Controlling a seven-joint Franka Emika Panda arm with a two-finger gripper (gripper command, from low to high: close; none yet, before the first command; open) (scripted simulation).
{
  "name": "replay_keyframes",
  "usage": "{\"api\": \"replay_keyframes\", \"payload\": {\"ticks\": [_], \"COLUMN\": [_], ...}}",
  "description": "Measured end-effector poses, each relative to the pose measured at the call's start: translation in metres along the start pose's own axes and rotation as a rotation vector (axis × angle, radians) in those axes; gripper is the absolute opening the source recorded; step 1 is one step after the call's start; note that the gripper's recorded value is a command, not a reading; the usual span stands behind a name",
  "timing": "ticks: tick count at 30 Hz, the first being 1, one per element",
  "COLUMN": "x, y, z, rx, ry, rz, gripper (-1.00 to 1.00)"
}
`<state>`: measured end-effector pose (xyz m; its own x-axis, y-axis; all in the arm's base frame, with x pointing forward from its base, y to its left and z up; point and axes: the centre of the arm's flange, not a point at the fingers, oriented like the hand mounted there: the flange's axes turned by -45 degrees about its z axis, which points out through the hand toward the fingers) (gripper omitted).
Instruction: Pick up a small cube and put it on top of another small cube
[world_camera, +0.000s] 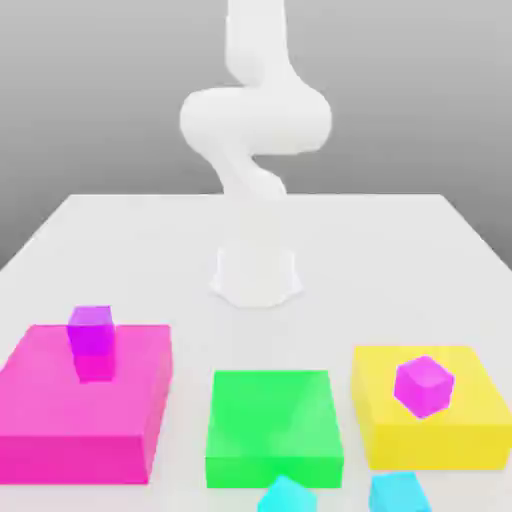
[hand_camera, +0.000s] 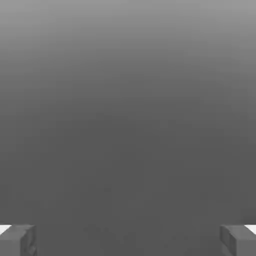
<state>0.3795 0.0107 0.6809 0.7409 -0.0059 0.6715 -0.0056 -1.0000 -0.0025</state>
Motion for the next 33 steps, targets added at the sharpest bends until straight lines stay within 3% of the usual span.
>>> {"api": "replay_keyframes", "payload": {"ticks": [14, 28, 33], "x": [-0.050, -0.217, -0.272], "y": [-0.070, -0.142, -0.148], "z": [0.244, 0.431, 0.483], "rx": [0.006, 0.046, 0.051], "ry": [-0.354, -0.704, -0.734], "rz": [-0.065, -0.133, -0.137], "gripper": [0.00, 0.00, 0.00]}}
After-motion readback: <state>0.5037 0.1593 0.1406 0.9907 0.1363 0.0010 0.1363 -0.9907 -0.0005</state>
